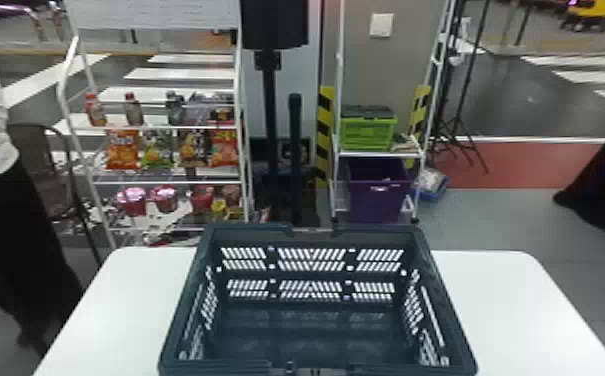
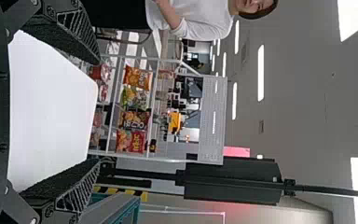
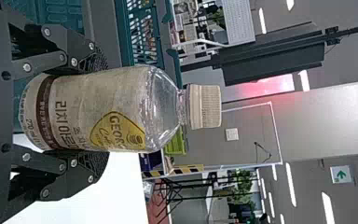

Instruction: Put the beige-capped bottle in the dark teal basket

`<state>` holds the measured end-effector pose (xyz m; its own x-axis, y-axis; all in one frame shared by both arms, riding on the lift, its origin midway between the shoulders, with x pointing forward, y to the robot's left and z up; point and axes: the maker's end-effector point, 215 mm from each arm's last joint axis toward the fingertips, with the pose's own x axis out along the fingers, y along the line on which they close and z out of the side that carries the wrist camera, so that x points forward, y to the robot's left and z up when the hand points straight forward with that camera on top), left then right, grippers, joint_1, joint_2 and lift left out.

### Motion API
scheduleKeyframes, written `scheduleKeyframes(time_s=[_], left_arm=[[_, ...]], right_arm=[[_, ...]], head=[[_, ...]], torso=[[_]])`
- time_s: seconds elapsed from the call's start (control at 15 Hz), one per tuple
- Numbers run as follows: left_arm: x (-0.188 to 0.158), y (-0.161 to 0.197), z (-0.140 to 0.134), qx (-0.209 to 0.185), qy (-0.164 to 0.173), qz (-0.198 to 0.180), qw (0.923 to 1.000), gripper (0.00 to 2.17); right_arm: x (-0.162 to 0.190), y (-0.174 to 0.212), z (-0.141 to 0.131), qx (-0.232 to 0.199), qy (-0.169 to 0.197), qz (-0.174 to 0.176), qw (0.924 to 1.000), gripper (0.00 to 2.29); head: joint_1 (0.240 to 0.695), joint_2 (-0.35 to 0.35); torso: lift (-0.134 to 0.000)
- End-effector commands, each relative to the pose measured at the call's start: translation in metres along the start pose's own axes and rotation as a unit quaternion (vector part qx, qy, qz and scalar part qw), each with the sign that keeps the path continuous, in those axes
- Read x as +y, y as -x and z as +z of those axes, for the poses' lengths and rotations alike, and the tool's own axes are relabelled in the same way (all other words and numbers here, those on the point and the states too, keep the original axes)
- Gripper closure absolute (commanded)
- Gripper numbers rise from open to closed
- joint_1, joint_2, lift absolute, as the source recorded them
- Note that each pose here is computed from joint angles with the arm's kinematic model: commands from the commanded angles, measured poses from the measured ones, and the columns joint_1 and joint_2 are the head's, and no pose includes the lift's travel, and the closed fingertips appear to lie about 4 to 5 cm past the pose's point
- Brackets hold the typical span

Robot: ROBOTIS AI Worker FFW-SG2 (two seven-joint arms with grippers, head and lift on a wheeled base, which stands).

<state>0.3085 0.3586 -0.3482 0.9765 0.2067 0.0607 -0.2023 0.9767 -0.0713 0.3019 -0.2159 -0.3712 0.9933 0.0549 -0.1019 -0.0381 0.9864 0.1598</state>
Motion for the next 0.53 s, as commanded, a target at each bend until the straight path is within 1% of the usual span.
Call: scheduleKeyframes(time_s=[0.0,0.13,0.27,0.47], left_arm=[[0.0,-0.002,-0.001,0.002,0.0,-0.001,1.0,0.14],[-0.002,-0.003,0.0,0.003,-0.001,-0.003,1.0,0.14],[-0.002,-0.004,0.0,0.003,-0.001,-0.003,1.0,0.14],[0.0,-0.003,-0.003,0.006,-0.002,-0.004,1.0,0.14]], right_arm=[[0.004,-0.007,0.012,-0.01,-0.001,0.004,0.9999,2.16],[0.013,-0.018,0.03,-0.015,-0.001,0.012,0.9998,2.16],[0.03,-0.033,0.043,-0.011,-0.001,0.028,0.9996,2.16],[0.047,-0.058,0.062,0.005,0.0,0.04,0.9992,2.17]], head=[[0.499,0.0],[0.499,0.0],[0.499,0.0],[0.499,0.0]], torso=[[0.0],[0.0],[0.0],[0.0]])
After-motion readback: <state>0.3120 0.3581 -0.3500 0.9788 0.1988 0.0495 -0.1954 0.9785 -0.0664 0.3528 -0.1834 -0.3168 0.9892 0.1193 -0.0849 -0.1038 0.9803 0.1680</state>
